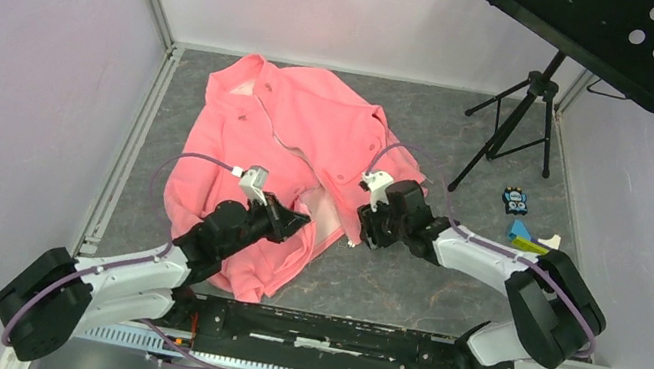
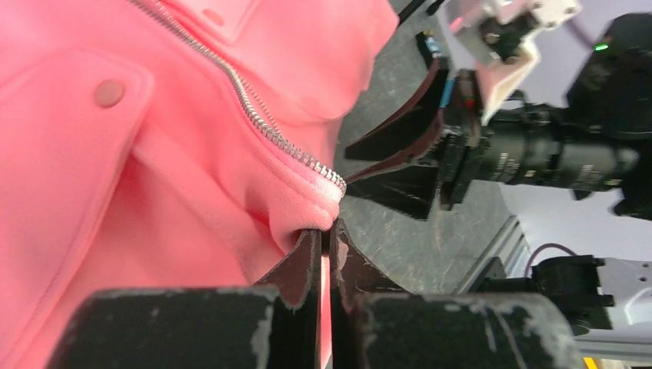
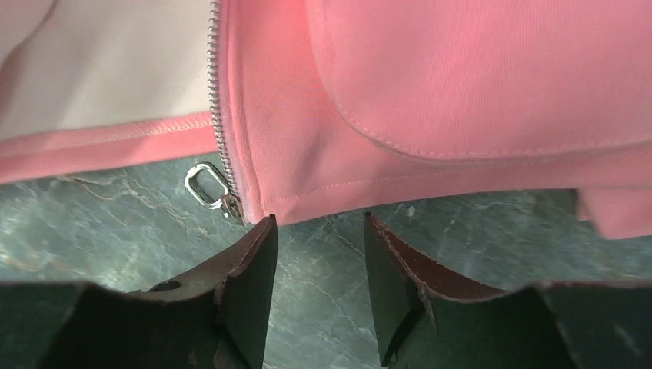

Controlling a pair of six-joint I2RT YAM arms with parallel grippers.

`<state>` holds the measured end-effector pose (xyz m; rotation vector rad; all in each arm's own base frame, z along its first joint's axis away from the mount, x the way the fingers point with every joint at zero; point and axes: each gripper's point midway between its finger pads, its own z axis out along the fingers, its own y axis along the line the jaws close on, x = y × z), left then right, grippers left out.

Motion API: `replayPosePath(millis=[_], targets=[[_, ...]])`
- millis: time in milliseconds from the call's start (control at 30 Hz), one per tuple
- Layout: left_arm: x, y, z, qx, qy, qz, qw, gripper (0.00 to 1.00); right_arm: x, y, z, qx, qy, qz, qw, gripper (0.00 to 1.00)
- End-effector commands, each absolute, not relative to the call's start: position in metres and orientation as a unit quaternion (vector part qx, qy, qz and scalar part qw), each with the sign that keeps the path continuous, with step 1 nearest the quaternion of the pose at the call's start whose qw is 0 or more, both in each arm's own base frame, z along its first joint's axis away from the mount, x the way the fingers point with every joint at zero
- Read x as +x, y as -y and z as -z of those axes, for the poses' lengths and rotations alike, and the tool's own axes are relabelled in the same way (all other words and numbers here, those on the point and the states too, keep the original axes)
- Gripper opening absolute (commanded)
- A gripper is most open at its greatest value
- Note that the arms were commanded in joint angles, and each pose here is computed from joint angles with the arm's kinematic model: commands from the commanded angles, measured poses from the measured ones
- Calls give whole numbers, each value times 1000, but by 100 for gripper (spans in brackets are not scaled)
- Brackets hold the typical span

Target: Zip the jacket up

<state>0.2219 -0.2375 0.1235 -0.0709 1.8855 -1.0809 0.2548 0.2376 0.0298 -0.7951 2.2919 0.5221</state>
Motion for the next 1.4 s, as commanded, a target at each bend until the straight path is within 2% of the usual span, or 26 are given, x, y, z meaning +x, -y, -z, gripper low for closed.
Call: replayPosePath(millis=[0, 167, 333, 733, 867, 1133, 1367], targets=[[220, 217, -97, -15, -812, 361, 458, 2, 260, -222, -57, -393, -853, -90, 331, 52], [215, 216, -93, 1, -814, 361, 456, 2, 250, -254, -60, -460, -809, -144, 337, 59], [214, 222, -99, 20, -810, 369, 454, 2, 258, -270, -54, -499, -788, -153, 327, 50], [210, 224, -108, 27, -800, 385, 458, 2, 265, -274, -18, -512, -792, -146, 299, 49], [210, 225, -108, 25, -801, 386, 456, 2, 262, -276, -10, -505, -798, -158, 289, 38], [213, 227, -107, 24, -803, 385, 454, 2, 257, -285, -22, -496, -789, -198, 305, 1], [216, 230, -115, 22, -794, 394, 462, 2, 269, -303, -86, -436, -763, -287, 382, 0]])
